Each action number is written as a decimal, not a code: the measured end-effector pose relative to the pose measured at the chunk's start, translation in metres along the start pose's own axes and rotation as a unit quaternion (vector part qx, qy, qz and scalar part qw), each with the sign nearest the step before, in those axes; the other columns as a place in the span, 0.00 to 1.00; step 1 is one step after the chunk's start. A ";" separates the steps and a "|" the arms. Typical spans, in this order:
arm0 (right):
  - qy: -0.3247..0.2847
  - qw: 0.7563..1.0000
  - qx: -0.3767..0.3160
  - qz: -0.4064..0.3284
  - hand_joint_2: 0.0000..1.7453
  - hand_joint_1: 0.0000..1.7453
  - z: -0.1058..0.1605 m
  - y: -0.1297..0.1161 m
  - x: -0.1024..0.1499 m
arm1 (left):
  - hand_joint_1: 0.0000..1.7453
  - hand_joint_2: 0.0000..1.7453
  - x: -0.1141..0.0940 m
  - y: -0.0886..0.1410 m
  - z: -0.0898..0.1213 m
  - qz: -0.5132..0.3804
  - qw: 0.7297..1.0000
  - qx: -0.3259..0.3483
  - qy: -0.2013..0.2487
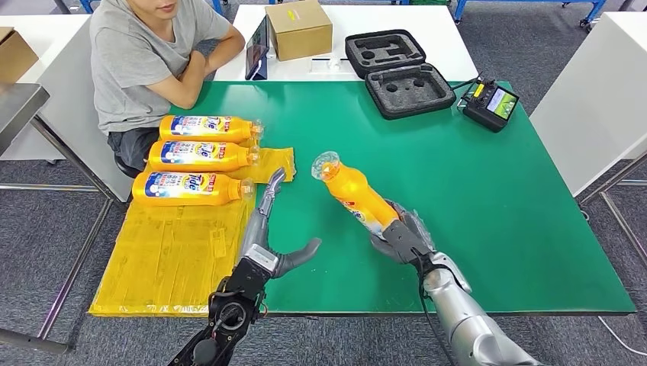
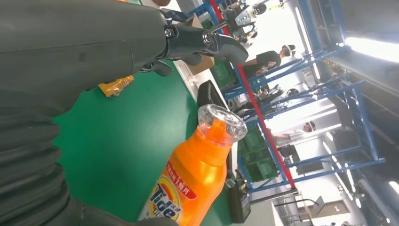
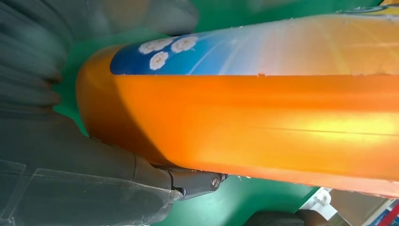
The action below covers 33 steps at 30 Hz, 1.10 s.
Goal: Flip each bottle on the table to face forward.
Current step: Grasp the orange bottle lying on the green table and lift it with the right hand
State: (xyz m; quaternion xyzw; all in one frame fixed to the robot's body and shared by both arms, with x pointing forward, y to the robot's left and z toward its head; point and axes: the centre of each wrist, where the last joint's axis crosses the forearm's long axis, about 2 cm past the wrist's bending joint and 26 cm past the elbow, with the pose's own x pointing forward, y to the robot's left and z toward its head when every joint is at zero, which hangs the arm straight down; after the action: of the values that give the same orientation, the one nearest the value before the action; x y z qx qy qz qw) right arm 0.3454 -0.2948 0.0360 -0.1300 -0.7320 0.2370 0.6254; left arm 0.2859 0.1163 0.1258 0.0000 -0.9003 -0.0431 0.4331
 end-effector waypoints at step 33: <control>-0.111 0.994 -0.011 -0.012 1.00 1.00 0.026 0.074 0.046 | 0.00 1.00 -0.026 -0.013 0.021 0.048 0.993 -0.009 0.108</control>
State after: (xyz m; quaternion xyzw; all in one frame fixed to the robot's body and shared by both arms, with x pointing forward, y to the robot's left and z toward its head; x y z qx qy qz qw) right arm 0.3036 -0.2143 0.0346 -0.1011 -0.8009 0.2340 0.5418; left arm 0.2857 0.1057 0.0914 -0.0425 -0.8468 -0.0300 0.5293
